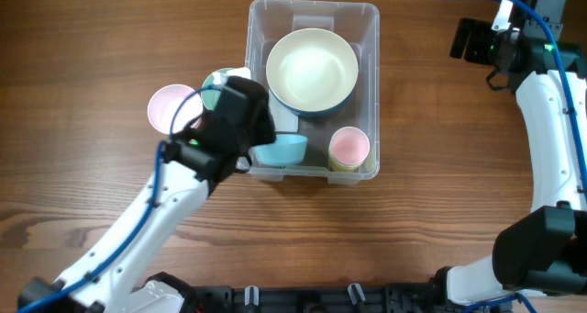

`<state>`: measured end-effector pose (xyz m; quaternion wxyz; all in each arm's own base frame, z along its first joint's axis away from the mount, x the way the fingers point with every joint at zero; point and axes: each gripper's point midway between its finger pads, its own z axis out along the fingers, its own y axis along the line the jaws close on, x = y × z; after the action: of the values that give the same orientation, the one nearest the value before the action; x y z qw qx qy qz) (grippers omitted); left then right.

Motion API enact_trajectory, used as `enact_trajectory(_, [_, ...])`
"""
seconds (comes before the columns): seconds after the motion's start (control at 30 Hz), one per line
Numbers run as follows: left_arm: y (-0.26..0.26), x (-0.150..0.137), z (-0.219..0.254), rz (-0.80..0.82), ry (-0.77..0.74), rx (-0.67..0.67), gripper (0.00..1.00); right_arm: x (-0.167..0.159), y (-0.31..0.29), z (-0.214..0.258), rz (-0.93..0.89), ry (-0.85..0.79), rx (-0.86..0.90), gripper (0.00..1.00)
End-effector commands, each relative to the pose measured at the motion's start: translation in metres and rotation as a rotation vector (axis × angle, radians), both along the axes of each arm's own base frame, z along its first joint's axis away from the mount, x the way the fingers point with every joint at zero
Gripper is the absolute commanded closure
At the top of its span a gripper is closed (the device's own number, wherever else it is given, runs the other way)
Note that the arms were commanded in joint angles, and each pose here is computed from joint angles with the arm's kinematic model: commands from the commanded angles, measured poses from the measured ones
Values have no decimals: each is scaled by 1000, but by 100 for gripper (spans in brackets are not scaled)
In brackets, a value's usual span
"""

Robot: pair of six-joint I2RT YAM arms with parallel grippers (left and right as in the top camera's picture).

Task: Pack container

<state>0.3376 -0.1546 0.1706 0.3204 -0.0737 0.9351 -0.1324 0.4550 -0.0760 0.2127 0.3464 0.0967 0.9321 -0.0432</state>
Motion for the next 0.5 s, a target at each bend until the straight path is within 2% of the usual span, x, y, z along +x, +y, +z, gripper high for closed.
enact_trajectory(0.0, [41,15,60,105,-138,-21,64,2,-2,-3,-17,4,-1,0])
enact_trajectory(0.13, [97,13,67,251,-130,-9,61,2,-2,-3,-17,4,-1,0])
enact_trajectory(0.3, [159,-7,46,419,-7,35,59,2,-2,-3,-17,4,-1,0])
enact_trajectory(0.47, [183,-23,30,490,90,49,57,2,-2,-3,-17,4,-1,0])
